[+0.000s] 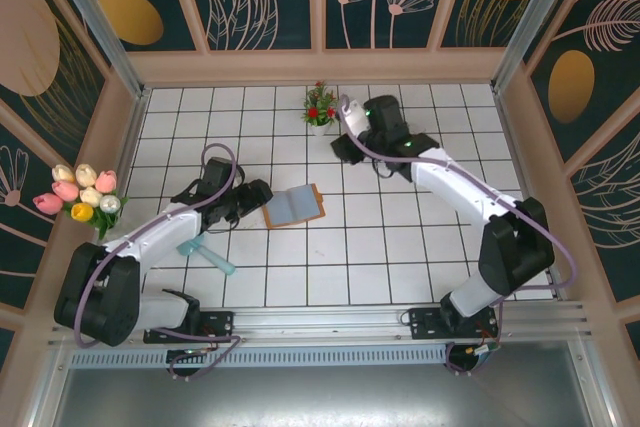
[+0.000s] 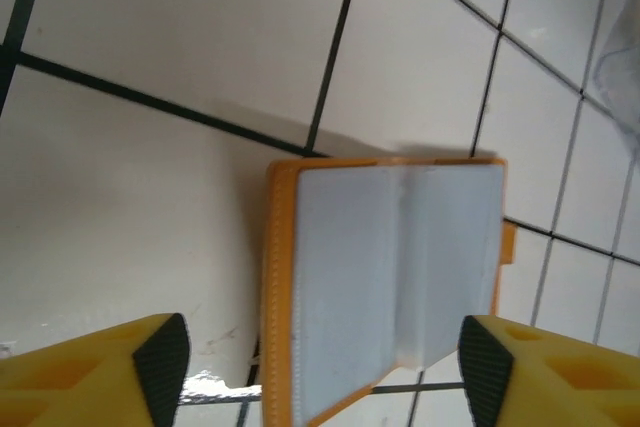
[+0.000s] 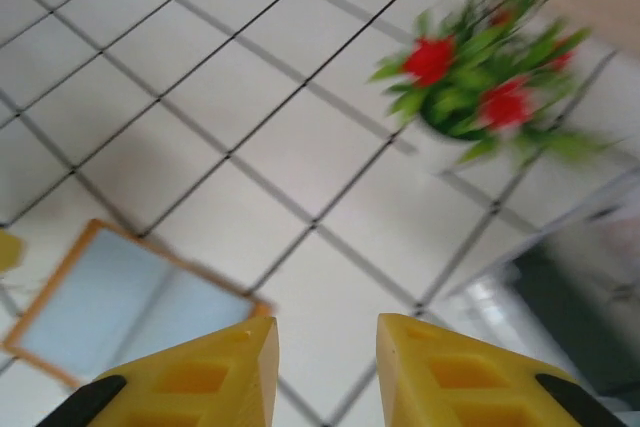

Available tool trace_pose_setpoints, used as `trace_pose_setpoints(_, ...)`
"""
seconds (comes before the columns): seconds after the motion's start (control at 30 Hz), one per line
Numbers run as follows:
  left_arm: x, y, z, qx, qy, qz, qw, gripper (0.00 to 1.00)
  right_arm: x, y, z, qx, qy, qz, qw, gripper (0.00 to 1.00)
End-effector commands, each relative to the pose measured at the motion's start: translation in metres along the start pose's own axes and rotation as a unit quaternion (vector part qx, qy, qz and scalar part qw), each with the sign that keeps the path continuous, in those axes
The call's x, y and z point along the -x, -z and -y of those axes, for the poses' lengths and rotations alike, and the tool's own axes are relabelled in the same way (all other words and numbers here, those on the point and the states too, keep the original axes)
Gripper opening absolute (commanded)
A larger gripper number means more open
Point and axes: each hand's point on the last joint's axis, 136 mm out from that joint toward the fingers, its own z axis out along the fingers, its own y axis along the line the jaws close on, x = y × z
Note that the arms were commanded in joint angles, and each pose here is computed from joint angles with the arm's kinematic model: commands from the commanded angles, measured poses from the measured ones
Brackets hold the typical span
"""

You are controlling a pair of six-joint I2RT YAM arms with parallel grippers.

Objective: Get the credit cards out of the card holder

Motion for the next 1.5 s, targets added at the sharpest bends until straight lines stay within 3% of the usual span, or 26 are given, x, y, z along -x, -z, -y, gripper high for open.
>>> trace_pose_setpoints(0.0, -0.006, -0.009, -0.009, 0.003, 0.007, -0.011, 1.000, 0.65, 0.001, -0.014, -0.026, 0.059, -0.181, 0.011, 0.982, 0.34)
trace_pose_setpoints(0.27, -0.014, -0.032, -0.006, -0.019, -0.008, -0.042, 0.999, 0.62, -0.062, -0.069, -0.056, 0.102, -0.295, -0.086, 0.946, 0.33)
trace_pose_setpoints(0.6, -0.008, -0.030, 0.028, -0.093, -0.032, -0.046, 0.994, 0.28, -0.124, -0.107, -0.058, 0.071, -0.353, -0.188, 0.914, 0.34)
trace_pose_setpoints(0.83, -0.009, -0.020, 0.062, -0.177, -0.046, -0.058, 0.981, 0.15, -0.144, -0.113, -0.059, 0.065, -0.366, -0.216, 0.903, 0.34)
trace_pose_setpoints(1.27, -0.005, -0.003, 0.101, -0.296, -0.041, -0.050, 0.953, 0.08, -0.175, -0.120, -0.061, 0.053, -0.374, -0.257, 0.889, 0.34)
trace_pose_setpoints(1.47, -0.008, -0.006, 0.107, -0.317, -0.033, -0.065, 0.946, 0.03, -0.177, -0.124, -0.072, 0.081, -0.379, -0.267, 0.882, 0.34)
